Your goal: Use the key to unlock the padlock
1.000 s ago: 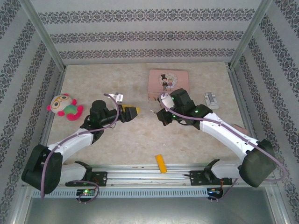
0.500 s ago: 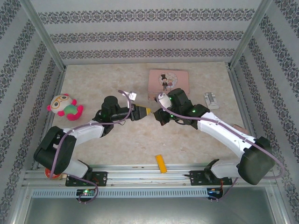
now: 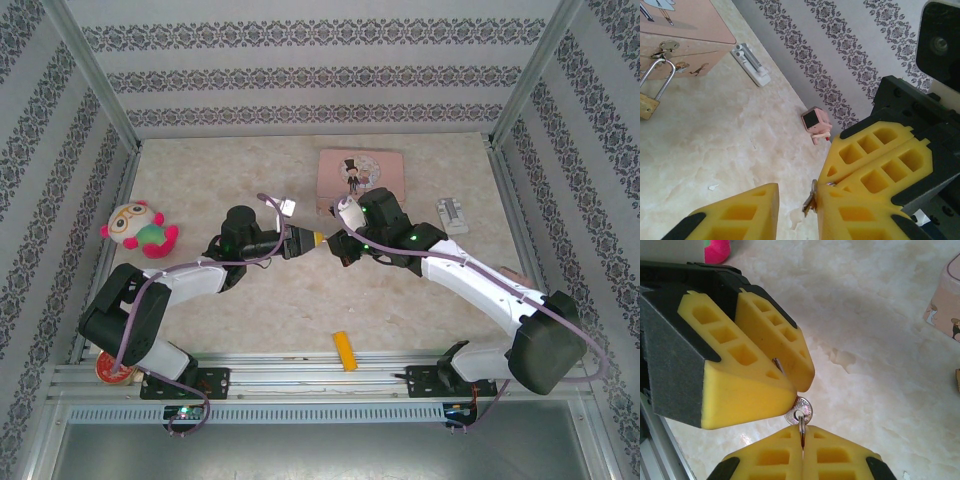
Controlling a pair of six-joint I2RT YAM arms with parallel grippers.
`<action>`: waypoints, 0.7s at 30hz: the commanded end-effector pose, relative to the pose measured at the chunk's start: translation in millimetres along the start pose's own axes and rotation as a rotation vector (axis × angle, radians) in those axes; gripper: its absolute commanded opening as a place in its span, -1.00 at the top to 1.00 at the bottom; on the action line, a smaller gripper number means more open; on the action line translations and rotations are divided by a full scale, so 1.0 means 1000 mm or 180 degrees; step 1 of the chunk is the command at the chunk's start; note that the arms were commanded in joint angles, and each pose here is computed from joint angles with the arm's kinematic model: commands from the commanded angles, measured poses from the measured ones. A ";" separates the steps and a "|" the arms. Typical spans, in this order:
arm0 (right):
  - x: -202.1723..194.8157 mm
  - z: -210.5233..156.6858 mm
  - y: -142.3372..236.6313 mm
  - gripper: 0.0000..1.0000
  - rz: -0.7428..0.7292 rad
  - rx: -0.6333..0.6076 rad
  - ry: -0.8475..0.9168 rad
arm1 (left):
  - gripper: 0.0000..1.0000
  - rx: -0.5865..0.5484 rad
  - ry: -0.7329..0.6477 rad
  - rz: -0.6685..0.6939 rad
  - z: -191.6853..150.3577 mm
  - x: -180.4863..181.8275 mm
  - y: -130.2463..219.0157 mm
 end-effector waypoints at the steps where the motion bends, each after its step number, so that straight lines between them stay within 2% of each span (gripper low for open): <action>1: 0.006 0.007 -0.002 1.00 0.0100 -0.0068 0.0013 | 0.50 -0.0068 -0.0190 -0.0150 0.009 -0.013 -0.003; 8: 0.006 0.005 -0.002 1.00 0.0092 -0.0065 -0.0005 | 0.43 -0.0121 -0.0213 -0.0126 0.011 -0.014 -0.002; 13: 0.006 0.005 -0.002 1.00 0.0096 -0.0066 -0.0005 | 0.53 -0.0149 -0.0215 -0.0103 0.011 -0.013 -0.001; 18: 0.006 0.005 -0.003 1.00 0.0116 -0.0060 -0.0007 | 0.54 -0.0190 -0.0231 -0.0093 0.013 -0.015 0.000; 21: 0.006 0.004 -0.004 1.00 0.0117 -0.0054 -0.0008 | 0.46 -0.0230 -0.0245 -0.0096 0.015 -0.016 0.000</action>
Point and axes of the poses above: each hand's point on the last joint's axis, 136 mm out from that joint toward the fingers, its own y axis back along the fingers, its own x axis along the line the jaws close on, z = x × y, the point moved 7 cm from there along y, back along the fingers, and after that the axes turned 2 degrees about y, right-handed, at the moved point
